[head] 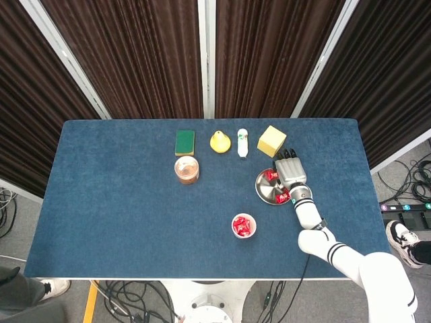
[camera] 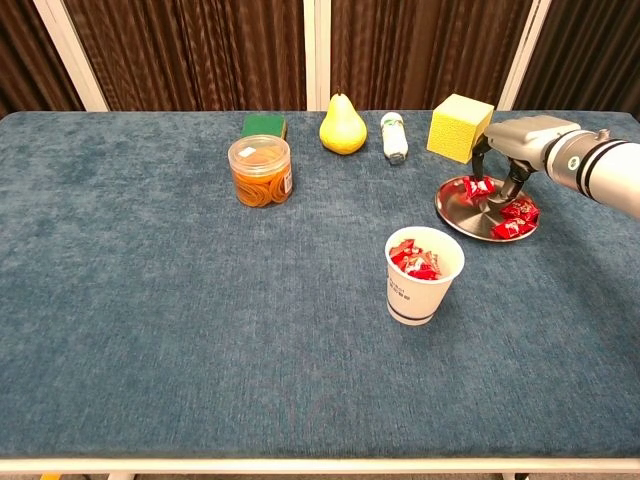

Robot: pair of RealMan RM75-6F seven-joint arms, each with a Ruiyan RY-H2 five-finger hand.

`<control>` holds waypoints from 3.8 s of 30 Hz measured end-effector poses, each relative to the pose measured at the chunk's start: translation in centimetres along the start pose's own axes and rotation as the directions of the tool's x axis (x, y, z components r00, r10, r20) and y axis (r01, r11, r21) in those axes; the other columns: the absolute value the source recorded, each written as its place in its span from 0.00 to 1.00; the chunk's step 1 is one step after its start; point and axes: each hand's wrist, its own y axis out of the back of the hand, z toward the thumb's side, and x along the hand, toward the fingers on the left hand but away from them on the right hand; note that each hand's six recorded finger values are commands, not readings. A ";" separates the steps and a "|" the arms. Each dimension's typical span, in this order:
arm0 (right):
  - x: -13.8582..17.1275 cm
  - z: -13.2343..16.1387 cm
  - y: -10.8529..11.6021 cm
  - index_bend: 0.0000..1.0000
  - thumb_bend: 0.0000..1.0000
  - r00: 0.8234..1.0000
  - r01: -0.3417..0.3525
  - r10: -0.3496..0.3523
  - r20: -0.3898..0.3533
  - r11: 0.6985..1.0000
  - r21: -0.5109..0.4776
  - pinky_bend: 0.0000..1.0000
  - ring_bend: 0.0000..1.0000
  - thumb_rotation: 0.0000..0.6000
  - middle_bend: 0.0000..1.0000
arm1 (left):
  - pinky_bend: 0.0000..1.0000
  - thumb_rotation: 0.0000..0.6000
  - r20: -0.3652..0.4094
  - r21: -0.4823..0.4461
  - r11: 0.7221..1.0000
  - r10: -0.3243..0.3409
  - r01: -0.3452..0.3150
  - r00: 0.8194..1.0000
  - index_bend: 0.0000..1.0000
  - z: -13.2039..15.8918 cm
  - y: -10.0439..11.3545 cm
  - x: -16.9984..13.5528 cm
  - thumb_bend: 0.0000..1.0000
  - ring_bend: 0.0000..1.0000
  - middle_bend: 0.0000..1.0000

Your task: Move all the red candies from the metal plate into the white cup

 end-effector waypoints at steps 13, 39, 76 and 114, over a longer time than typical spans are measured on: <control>-0.2 0.4 -0.3 0.53 0.26 1.000 0.002 -0.002 -0.008 1.000 0.017 0.00 0.00 1.00 0.17 | 0.15 1.00 0.000 0.001 1.000 -0.001 0.001 1.000 0.18 0.0 0.0 0.1 0.07 0.08 0.11; 11.3 6.1 5.5 0.56 0.33 0.903 0.127 -0.174 -0.393 0.982 -0.143 0.00 0.00 1.00 0.16 | 0.15 1.00 0.019 0.004 1.000 0.013 -0.013 1.000 0.18 0.7 0.5 0.0 0.07 0.08 0.11; 12.0 -2.6 3.4 0.42 0.31 0.965 0.134 -0.142 -0.219 0.990 -0.050 0.00 0.00 1.00 0.13 | 0.15 1.00 0.028 -0.008 1.000 0.010 -0.010 1.000 0.18 0.9 0.2 0.0 0.07 0.08 0.11; 6.5 -1.9 -2.4 0.57 0.30 0.989 -0.003 0.011 -0.149 0.998 0.056 0.00 0.00 1.00 0.15 | 0.15 1.00 0.003 0.000 1.000 0.007 -0.007 1.000 0.18 0.3 0.2 -0.3 0.07 0.08 0.11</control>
